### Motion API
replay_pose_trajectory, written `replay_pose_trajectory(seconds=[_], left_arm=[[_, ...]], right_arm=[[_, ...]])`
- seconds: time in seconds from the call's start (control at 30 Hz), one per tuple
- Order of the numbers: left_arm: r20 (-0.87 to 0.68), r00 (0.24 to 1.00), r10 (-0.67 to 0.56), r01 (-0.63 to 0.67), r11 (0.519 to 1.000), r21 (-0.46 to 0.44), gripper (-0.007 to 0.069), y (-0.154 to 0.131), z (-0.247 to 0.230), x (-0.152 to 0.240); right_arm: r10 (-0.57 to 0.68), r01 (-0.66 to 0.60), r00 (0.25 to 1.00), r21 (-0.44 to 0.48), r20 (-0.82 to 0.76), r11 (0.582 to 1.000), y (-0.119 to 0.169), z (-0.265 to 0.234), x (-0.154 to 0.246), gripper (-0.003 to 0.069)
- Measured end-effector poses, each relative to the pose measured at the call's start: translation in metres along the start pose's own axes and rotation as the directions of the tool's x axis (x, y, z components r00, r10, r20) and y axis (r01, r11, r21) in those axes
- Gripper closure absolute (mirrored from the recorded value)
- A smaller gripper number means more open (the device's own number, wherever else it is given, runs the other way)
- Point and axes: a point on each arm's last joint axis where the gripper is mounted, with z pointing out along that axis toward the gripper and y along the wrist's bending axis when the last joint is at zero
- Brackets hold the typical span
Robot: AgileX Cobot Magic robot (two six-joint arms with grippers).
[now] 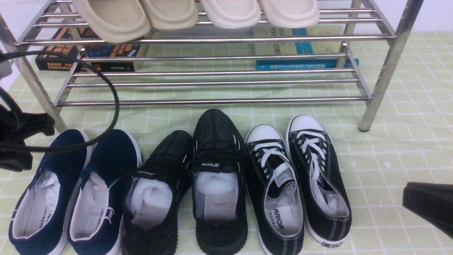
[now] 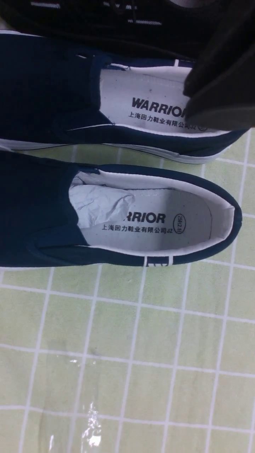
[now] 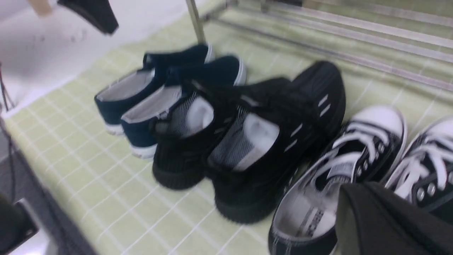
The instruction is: Take the shoes off the shelf with your hand from the green coffee tablecloth.
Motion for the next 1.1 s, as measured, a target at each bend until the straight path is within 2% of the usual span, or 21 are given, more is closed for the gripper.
replay_pose_trajectory(seconds=[0.37, 0.67, 0.93, 1.0, 1.1], left_arm=[[-0.022, 0.998, 0.055, -0.057, 0.995, -0.081, 0.0571, 0.007, 0.0, 0.002], [-0.065, 0.996, 0.056, -0.063, 0.993, -0.105, 0.0561, 0.01, -0.001, 0.005], [-0.079, 0.996, 0.045, -0.054, 0.991, -0.126, 0.0554, 0.012, -0.001, 0.007], [-0.08, 0.996, 0.044, -0.053, 0.991, -0.126, 0.0553, 0.012, -0.001, 0.007], [-0.08, 0.996, 0.041, -0.051, 0.991, -0.121, 0.0552, 0.011, -0.001, 0.007]], right_arm=[[-0.017, 0.018, 0.999, -0.004, 0.051, 1.0, -0.001, 0.002, 0.001, 0.0659], [-0.018, 0.018, 0.999, -0.003, 0.049, 1.0, -0.001, 0.002, 0.002, 0.0656], [-0.01, 0.01, 1.0, 0.004, 0.013, 1.0, -0.006, 0.0, 0.022, 0.0655], [-0.005, 0.005, 1.0, 0.019, 0.024, 1.0, -0.009, -0.005, 0.03, 0.0654], [0.018, -0.022, 0.999, 0.113, 0.037, 0.993, -0.022, -0.012, 0.048, 0.0651]])
